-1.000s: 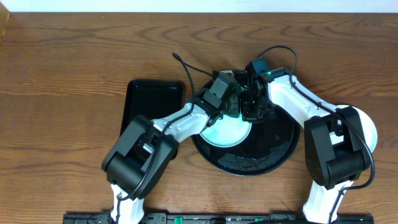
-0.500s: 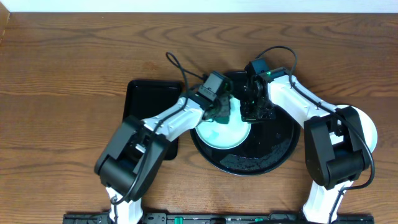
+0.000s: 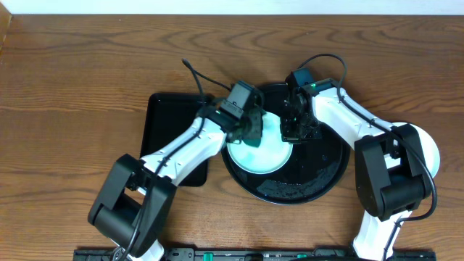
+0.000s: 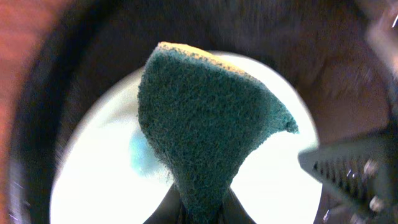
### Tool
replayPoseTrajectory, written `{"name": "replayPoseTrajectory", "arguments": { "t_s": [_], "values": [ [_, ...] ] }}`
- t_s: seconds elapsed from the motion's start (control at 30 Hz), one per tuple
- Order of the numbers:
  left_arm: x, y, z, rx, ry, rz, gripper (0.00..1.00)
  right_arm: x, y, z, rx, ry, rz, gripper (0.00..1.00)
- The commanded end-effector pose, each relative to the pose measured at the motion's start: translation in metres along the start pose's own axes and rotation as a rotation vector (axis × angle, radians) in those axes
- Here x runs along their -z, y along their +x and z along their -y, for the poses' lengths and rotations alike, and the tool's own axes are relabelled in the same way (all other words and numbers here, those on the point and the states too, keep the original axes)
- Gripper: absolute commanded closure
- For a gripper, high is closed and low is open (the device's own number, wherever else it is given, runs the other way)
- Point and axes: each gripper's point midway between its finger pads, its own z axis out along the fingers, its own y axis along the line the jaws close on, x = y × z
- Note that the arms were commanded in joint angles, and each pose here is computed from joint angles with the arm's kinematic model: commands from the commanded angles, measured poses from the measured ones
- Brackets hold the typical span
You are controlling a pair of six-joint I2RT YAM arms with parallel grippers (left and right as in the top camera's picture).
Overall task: Clean dirty plates on tray and stack at the side
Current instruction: 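Keep scrubbing the mint plate with the left gripper's sponge, then move the sponge with the left gripper onto the black rectangular tray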
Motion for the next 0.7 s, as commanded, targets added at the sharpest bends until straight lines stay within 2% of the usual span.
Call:
{"name": "replayPoseTrajectory", "arguments": {
  "t_s": [0.0, 0.17, 0.3, 0.43, 0.67],
  "values": [
    [-0.014, 0.030, 0.004, -0.057, -0.006, -0.075, 0.92, 0.003, 0.001, -0.001, 0.011, 0.017, 0.011, 0.99],
    [-0.026, 0.061, 0.018, -0.143, -0.010, -0.142, 0.92, 0.003, 0.002, 0.000, 0.011, 0.018, 0.009, 0.99],
    [-0.035, 0.067, 0.001, -0.200, -0.092, -0.153, 0.92, 0.003, 0.003, 0.000, 0.010, 0.021, 0.001, 0.99],
    [-0.035, 0.050, -0.026, -0.213, -0.188, -0.108, 0.92, 0.003, 0.005, 0.001, 0.010, 0.023, -0.004, 0.99],
    [-0.029, 0.006, -0.069, -0.077, -0.228, -0.010, 0.92, 0.003, 0.006, 0.001, 0.008, 0.025, -0.010, 0.99]
  ]
}}
